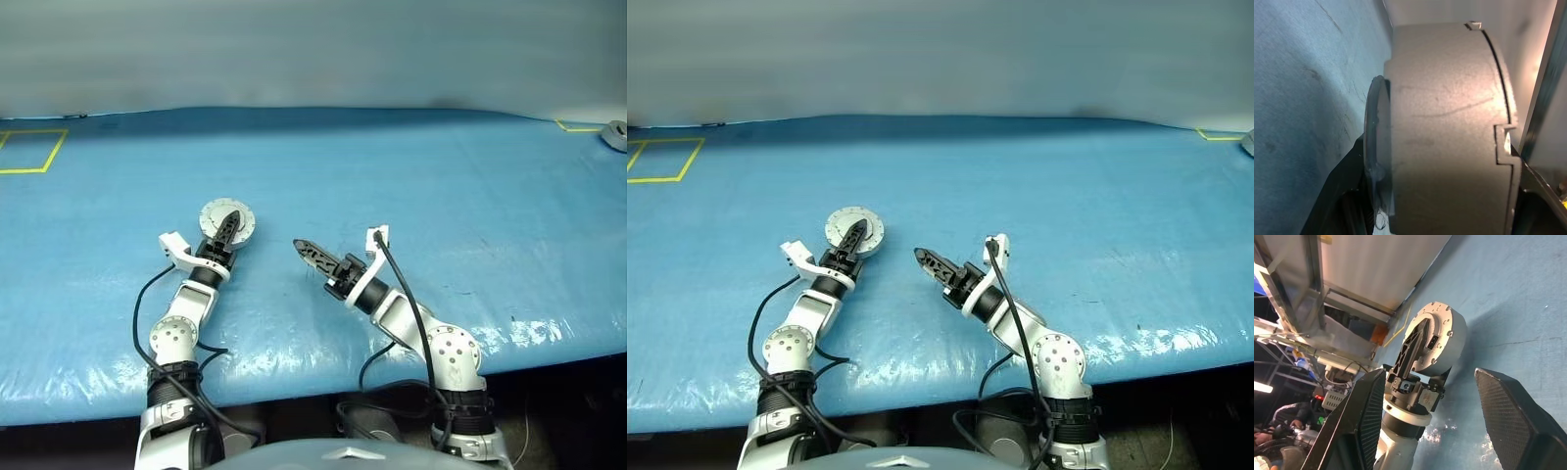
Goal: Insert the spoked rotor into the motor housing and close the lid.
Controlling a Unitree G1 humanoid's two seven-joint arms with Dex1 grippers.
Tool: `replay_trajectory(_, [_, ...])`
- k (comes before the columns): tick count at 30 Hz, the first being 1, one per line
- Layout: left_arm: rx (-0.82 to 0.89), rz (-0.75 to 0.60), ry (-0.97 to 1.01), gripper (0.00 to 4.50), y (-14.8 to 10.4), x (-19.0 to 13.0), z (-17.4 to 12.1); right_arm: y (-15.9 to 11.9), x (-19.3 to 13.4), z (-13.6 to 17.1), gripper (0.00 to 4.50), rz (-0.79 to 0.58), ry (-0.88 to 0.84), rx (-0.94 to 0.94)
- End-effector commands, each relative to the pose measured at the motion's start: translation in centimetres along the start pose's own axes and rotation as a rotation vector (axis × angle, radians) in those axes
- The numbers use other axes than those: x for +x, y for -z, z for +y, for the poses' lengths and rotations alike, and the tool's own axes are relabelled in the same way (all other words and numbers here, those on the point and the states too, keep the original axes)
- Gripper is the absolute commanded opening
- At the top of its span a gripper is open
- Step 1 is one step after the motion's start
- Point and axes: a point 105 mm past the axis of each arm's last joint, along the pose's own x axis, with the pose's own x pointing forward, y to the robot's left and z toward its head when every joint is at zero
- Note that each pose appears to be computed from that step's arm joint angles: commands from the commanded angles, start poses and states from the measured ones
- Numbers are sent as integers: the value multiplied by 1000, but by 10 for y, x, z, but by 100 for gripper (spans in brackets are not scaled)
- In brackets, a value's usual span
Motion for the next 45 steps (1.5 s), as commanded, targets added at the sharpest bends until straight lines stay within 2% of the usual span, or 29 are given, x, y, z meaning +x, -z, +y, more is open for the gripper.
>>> replay_trajectory(1, [35, 13, 57, 251, 1, 8, -13, -3, 1, 8, 305, -17, -24, -23])
replay_trajectory(10, [100, 7, -101, 251, 0, 3, 19, 0, 4, 3, 305, -8, 3, -25])
replay_trajectory(15, [161, -3, -182, 401, -10, -2, 30, 1, 4, 4, 309, -5, -3, -27])
replay_trajectory(18, [216, -36, -234, 401, -28, -8, 36, 1, 4, 4, 309, -1, -7, -31])
replay_trajectory(23, [303, -229, -342, 401, -94, -32, 47, 3, 5, 6, 309, 1, -22, -29])
replay_trajectory(28, [384, -301, -415, 401, -133, -56, 53, 4, 7, 6, 309, 5, -29, -23])
replay_trajectory(30, [410, -320, -404, 401, -146, -63, 47, 4, 8, 8, 309, -1, -39, -23])
replay_trajectory(32, [457, -300, -303, 401, -148, -61, 24, 2, 8, 9, 309, -9, -48, -33])
replay_trajectory(34, [506, -255, -168, 401, -137, -54, -6, -3, 6, 11, 309, -32, -47, -82])
replay_trajectory(36, [564, -212, -96, 401, -126, -50, -24, -7, 4, 13, 309, -46, -48, -127])
replay_trajectory(40, [799, -74, 146, 401, -58, -35, -85, -27, -4, 14, 309, -141, 73, -448])
replay_trajectory(41, [894, -37, 195, 401, -43, -35, -93, -30, -6, 13, 309, -160, 115, -525])
replay_trajectory(43, [955, 26, 263, 401, -15, -37, -100, -33, -12, 12, 309, -176, 167, -646])
replay_trajectory(45, [1045, 143, 325, 401, 21, -42, -99, -28, -19, 7, 309, -130, 232, -856])
